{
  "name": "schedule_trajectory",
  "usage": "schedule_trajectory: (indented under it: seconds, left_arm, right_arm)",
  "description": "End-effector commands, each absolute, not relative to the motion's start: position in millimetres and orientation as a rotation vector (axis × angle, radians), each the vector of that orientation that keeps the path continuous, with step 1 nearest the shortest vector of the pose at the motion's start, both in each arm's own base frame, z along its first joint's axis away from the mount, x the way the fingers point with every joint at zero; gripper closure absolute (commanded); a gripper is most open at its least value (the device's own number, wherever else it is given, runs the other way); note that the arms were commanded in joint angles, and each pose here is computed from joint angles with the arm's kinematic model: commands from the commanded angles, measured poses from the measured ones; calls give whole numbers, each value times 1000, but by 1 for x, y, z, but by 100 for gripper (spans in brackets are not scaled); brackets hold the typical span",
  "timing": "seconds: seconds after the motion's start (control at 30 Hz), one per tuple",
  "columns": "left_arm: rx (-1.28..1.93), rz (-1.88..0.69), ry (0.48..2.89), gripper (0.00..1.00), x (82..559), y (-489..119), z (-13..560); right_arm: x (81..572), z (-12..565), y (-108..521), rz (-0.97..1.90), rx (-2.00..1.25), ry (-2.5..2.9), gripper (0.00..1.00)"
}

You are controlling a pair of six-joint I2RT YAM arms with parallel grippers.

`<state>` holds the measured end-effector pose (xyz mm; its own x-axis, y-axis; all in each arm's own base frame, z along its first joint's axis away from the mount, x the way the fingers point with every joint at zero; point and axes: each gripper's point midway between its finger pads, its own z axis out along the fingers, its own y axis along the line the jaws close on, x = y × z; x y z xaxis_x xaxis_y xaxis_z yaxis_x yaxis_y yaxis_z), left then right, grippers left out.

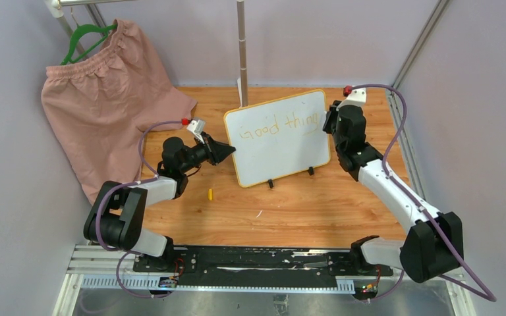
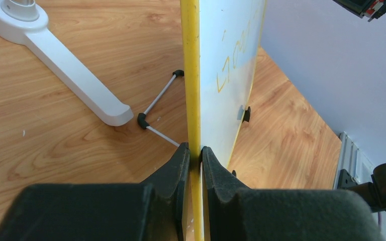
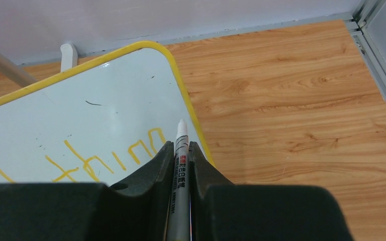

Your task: Write a sentence on the whiteboard

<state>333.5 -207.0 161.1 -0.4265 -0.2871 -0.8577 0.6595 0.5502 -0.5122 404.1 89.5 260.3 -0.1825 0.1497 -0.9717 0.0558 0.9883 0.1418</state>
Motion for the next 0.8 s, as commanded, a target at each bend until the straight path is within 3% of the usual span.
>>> schedule_trajectory:
  seconds: [0.0, 0.77]
  left_arm:
    - [362, -1070, 1655, 100, 336, -211, 175]
    - [362, -1070, 1654, 100, 336, -211, 175]
  right_arm:
    - [413, 270, 85, 90, 196, 1715, 100]
    - [423, 266, 97, 134, 173, 1730, 100]
